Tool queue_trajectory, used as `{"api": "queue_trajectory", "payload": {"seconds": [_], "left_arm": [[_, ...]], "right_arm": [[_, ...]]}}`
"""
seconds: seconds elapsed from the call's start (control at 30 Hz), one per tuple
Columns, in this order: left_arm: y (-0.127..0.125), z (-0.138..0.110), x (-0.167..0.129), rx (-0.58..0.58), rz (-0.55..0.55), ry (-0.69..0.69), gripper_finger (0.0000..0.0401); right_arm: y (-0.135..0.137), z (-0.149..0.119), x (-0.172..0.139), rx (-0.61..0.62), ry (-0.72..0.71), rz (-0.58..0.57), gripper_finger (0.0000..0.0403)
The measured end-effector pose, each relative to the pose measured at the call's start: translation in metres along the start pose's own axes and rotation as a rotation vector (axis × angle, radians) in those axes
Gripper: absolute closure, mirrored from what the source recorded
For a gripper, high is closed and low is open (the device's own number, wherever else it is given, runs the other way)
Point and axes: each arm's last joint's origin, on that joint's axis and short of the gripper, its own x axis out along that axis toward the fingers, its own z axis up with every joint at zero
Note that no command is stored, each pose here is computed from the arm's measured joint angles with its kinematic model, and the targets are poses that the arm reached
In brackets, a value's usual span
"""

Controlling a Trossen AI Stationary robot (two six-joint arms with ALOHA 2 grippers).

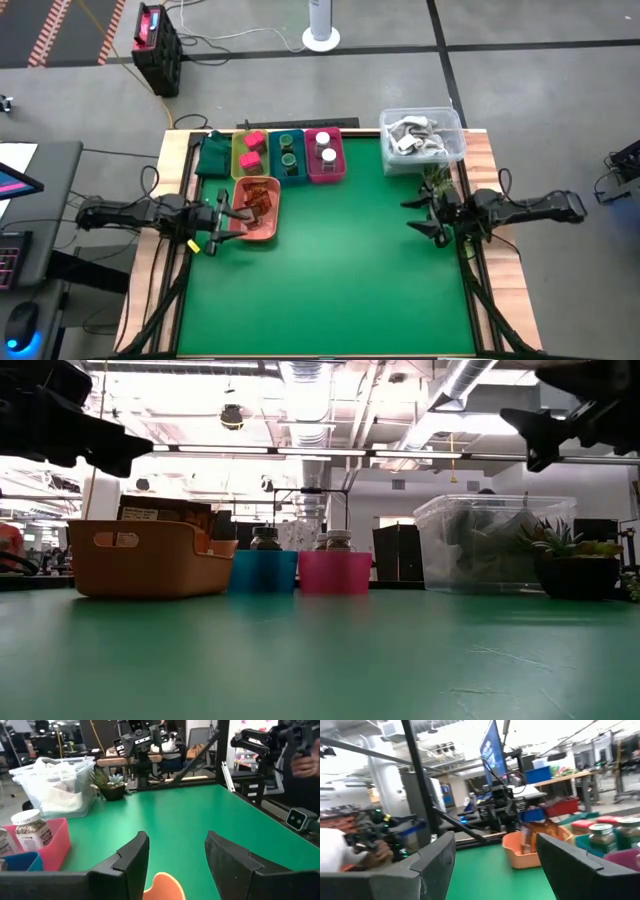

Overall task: Sort spices by type
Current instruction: Return to Home Position

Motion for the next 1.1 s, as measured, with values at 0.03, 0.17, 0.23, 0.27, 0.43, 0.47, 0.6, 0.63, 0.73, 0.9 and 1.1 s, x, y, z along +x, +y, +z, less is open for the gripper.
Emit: {"api": "queue_trajectory", "payload": {"seconds": [0.03, 0.17, 0.23, 0.27, 0.43, 0.47, 0.6, 0.63, 0.73, 0.9, 1.1], "left_arm": [[0.000, 0.000, 0.000, 0.010, -0.005, 0.002, 0.0220], [-0.001, 0.000, 0.000, 0.019, -0.011, 0.003, 0.0220], [-0.001, 0.000, 0.000, 0.006, -0.003, 0.004, 0.0220], [-0.001, 0.000, 0.000, -0.012, -0.002, 0.004, 0.0220], [-0.001, -0.001, 0.000, -0.119, -0.001, 0.005, 0.0220], [-0.001, -0.001, 0.000, -0.127, -0.001, 0.006, 0.0220], [-0.001, -0.001, 0.000, -0.128, 0.002, 0.007, 0.0220], [-0.001, -0.001, 0.000, -0.122, 0.003, 0.007, 0.0220], [-0.001, -0.001, 0.000, -0.106, 0.003, 0.007, 0.0220], [-0.001, -0.001, 0.000, -0.113, 0.004, 0.008, 0.0220], [-0.001, -0.001, 0.000, -0.113, 0.005, 0.008, 0.0220]], "right_arm": [[0.001, 0.000, 0.000, 0.018, 0.002, 0.008, 0.0101], [0.003, -0.002, 0.000, 0.079, 0.020, 0.032, 0.0101], [0.004, -0.004, 0.000, 0.080, 0.040, 0.034, 0.0101], [0.004, -0.005, 0.000, 0.081, 0.049, 0.036, 0.0101], [0.003, -0.011, -0.001, 0.002, 0.113, 0.027, 0.0101], [0.003, -0.013, -0.001, -0.005, 0.127, 0.025, 0.0101], [0.001, -0.019, -0.002, -0.009, 0.195, 0.010, 0.0101], [0.001, -0.021, -0.002, -0.010, 0.210, 0.006, 0.0101], [0.000, -0.026, -0.003, -0.013, 0.266, -0.006, 0.0101], [-0.002, -0.035, -0.006, -0.019, 0.360, -0.027, 0.0101], [-0.003, -0.036, -0.007, -0.022, 0.381, -0.030, 0.0101]]}}
